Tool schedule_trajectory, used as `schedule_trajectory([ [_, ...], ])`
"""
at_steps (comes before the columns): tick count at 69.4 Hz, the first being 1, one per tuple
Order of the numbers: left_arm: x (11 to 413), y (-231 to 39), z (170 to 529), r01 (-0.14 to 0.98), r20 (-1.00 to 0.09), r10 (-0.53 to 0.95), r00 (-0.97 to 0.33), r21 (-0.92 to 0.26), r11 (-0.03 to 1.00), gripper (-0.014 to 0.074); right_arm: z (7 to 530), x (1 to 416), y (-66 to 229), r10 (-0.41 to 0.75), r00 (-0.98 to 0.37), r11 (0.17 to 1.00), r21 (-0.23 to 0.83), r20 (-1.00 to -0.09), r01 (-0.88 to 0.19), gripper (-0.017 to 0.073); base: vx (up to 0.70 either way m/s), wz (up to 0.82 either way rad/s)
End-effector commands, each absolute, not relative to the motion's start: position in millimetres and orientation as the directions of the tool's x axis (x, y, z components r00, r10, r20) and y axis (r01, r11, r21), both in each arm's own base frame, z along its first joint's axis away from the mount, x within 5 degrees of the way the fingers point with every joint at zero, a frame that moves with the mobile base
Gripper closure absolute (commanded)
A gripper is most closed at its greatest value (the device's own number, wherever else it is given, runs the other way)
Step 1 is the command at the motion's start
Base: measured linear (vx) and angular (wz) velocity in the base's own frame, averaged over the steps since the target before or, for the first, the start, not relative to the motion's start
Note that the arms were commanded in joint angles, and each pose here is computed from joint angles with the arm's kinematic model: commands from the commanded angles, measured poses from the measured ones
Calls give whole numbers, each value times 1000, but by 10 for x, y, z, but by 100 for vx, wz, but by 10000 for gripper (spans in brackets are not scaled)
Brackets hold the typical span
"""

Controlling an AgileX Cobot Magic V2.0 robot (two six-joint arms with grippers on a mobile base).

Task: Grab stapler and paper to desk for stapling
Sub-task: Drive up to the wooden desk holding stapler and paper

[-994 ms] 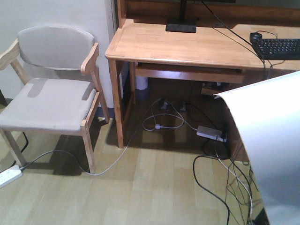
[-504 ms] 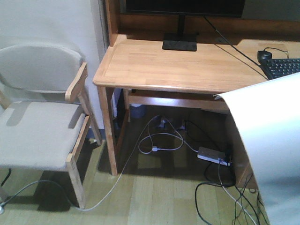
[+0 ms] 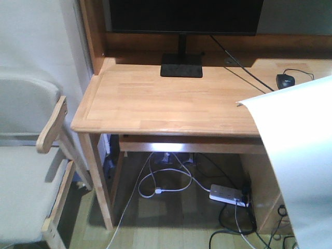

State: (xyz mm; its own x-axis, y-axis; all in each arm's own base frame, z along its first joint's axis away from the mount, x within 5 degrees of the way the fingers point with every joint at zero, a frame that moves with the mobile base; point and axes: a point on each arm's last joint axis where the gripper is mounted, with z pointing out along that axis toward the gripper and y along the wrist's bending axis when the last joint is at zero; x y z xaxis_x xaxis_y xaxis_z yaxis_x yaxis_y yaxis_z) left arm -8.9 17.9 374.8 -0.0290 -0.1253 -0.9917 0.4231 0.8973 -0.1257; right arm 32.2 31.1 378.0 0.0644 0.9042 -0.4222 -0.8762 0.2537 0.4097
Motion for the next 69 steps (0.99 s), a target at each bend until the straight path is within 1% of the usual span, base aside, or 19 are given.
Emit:
schedule_trajectory([
  [1,-98,172,3914,450,-982,-173,74,-122,885,600,3883,290,302,909,86,251,370,-409,-894,568,36,-13],
  [34,-98,172,3914,450,-982,-173,74,-122,885,600,3883,290,302,909,86,251,370,-409,-894,568,31,-8],
  [69,-98,172,3914,450,-982,-173,74,-122,885,600,3883,289,302,909,86,251,370,-409,-894,568,24,1],
])
